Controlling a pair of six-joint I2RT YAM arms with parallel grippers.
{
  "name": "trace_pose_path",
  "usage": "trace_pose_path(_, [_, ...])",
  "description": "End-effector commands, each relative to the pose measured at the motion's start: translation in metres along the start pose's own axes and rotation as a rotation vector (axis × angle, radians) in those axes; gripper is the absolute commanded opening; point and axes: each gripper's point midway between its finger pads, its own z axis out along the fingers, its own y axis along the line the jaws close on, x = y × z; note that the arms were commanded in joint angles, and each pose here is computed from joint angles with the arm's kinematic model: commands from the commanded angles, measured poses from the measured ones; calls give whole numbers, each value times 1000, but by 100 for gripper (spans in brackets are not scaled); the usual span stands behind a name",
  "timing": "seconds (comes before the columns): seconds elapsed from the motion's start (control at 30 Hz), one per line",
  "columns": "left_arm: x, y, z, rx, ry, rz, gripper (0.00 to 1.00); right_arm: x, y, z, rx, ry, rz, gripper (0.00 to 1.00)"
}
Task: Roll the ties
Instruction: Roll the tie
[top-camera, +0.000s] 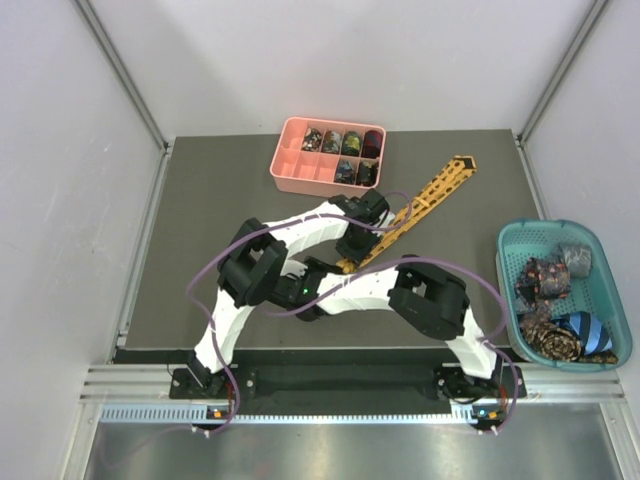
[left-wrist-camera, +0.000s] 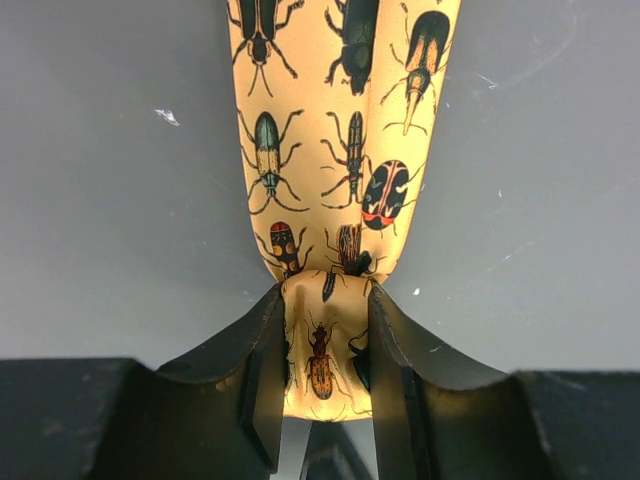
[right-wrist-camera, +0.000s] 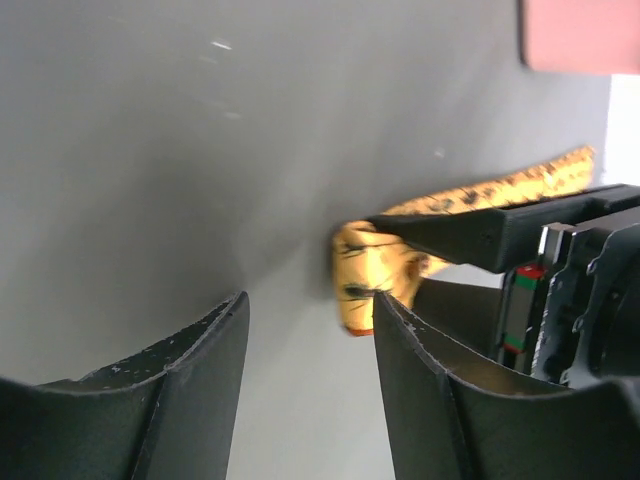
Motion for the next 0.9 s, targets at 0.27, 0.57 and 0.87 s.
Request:
trace_pose_path(0.27, [107, -12, 33, 43, 459, -14, 22, 20, -36, 30, 149, 125, -50, 53])
trace_pose_path(0.57, [105, -10, 31, 33, 473, -5, 22, 42, -30, 51, 158, 218, -83, 35])
trace_pose_path(0.87, [77, -12, 18, 48, 355, 6, 32, 43, -37, 50, 162, 238, -24, 0])
